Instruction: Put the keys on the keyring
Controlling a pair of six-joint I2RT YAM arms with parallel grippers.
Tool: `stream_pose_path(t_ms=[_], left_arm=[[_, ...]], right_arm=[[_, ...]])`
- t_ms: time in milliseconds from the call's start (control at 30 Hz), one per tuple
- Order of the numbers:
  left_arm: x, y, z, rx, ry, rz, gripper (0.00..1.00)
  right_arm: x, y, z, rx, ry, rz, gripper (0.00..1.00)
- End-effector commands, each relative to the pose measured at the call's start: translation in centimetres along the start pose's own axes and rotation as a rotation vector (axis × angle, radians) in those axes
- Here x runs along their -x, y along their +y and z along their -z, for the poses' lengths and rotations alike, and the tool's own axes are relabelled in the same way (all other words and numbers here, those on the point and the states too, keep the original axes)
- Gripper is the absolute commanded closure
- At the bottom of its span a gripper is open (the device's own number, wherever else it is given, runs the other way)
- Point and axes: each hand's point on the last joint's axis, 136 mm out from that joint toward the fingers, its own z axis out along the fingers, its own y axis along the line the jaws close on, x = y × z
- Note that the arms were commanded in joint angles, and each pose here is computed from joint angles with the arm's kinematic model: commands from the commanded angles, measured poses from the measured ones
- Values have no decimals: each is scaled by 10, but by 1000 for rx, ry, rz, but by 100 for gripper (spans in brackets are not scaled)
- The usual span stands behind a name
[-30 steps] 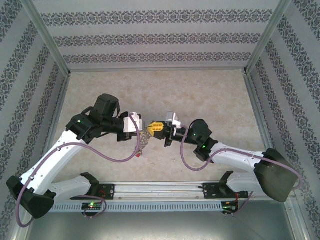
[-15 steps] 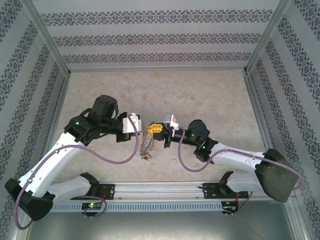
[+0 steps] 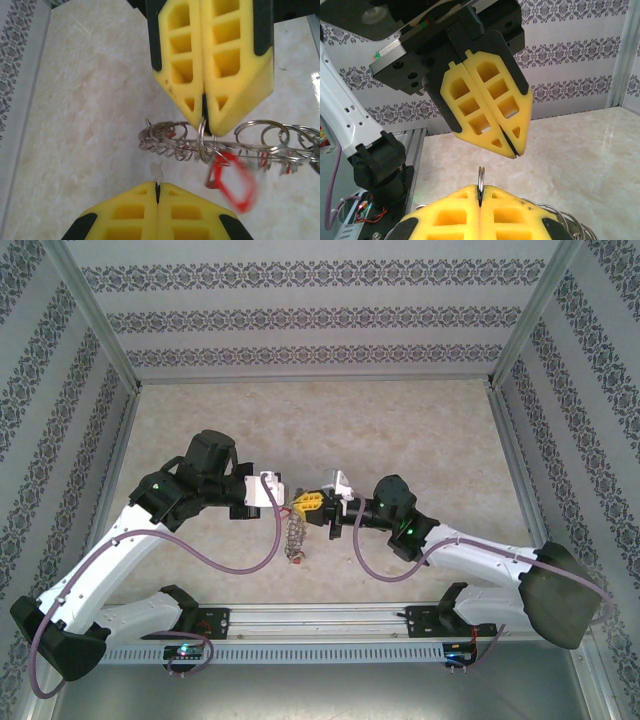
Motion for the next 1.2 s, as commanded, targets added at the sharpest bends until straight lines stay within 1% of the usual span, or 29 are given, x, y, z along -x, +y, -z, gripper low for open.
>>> stream_pose_path(t_ms=[0, 100, 167, 200, 267, 300, 333, 367, 400, 467, 500, 600, 667, 767, 833, 900, 1000, 1167], left_arm=[[9, 4, -3, 32, -52, -98, 100], [14, 4, -4, 37, -88, -103, 100], [15, 3, -4, 31, -89, -76, 100], [13, 4, -3, 30, -80, -44, 96], [9, 0, -2, 17, -69, 11, 84], [8, -3, 0, 9, -76, 37, 82], [8, -6, 1, 4, -91, 65, 81], [9, -8, 3, 3, -119, 93, 74], [10, -12, 5, -1, -147, 119, 69], [13, -17, 9, 0, -195, 153, 60], [13, -21, 10, -5, -213, 166, 58], [12, -27, 11, -12, -248, 211, 55], [18, -28, 9, -24, -308, 255, 55], [26, -23, 2, -23, -401, 325, 53], [27, -18, -1, 1, -435, 353, 52], [30, -14, -3, 10, -476, 388, 49], [35, -17, -3, -20, -527, 392, 47], [38, -26, -1, -46, -562, 373, 46]], right_arm=[[26, 9, -7, 54, -55, 17, 100], [26, 10, -7, 57, -56, 17, 100], [27, 8, -6, 46, -59, 22, 100], [29, 7, -4, 42, -64, 23, 100], [32, 10, -1, 52, -72, 39, 100], [34, 13, 2, 65, -78, 55, 100], [37, 16, 4, 80, -81, 68, 100], [39, 19, 7, 96, -85, 83, 100], [42, 21, 10, 111, -92, 95, 100], [47, 23, 16, 135, -102, 107, 100], [50, 24, 20, 145, -105, 113, 100], [58, 27, 28, 170, -118, 137, 100], [58, 28, 31, 182, -109, 137, 100], [61, 32, 34, 210, -109, 154, 100], [61, 31, 34, 209, -106, 158, 100], [61, 30, 34, 207, -103, 154, 100], [61, 29, 34, 206, -103, 155, 100], [62, 27, 32, 191, -109, 155, 100]])
